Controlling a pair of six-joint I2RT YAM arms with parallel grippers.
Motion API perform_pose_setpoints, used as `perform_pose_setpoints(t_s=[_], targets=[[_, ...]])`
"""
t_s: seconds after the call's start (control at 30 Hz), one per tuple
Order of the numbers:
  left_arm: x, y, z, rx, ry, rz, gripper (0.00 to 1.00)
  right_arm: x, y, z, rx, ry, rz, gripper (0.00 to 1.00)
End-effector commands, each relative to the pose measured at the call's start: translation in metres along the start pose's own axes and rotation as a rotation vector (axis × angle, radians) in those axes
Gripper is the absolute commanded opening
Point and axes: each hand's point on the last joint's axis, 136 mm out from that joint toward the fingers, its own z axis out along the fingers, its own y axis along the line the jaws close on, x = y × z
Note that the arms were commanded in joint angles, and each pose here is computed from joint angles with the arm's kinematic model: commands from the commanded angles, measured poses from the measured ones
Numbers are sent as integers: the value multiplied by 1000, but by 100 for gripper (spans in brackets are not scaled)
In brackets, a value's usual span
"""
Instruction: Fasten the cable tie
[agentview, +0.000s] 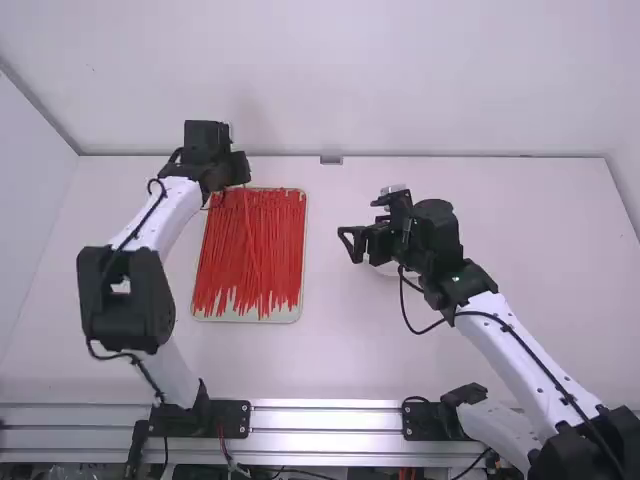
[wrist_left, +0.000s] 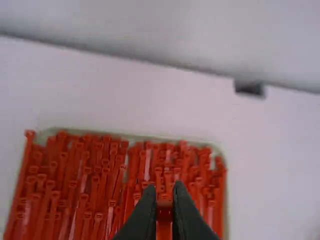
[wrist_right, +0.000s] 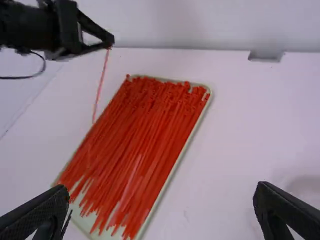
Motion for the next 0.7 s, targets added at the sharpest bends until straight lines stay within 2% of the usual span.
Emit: perform_pose_setpoints(t_s=[0.0,0.13,0.23,0.47,0.67], targets=[[-24,-13,-46,18,-95,26,2,-6,7,-1,-39,-16,-3,98],[-26,-18,-80,34,-158,31,2,-11,14,0,-71,-35,1,99],[-13,-29,-108,66,-212,49,2,-16,20,-1,-99,-53,-16,98],[16,-30,-143,69,-324,11,2,-25,30,-3,-154,-87,-39,98],[32,-63,-163,230,-390,14,2,-22,50,5,-278,-72,-56,98]])
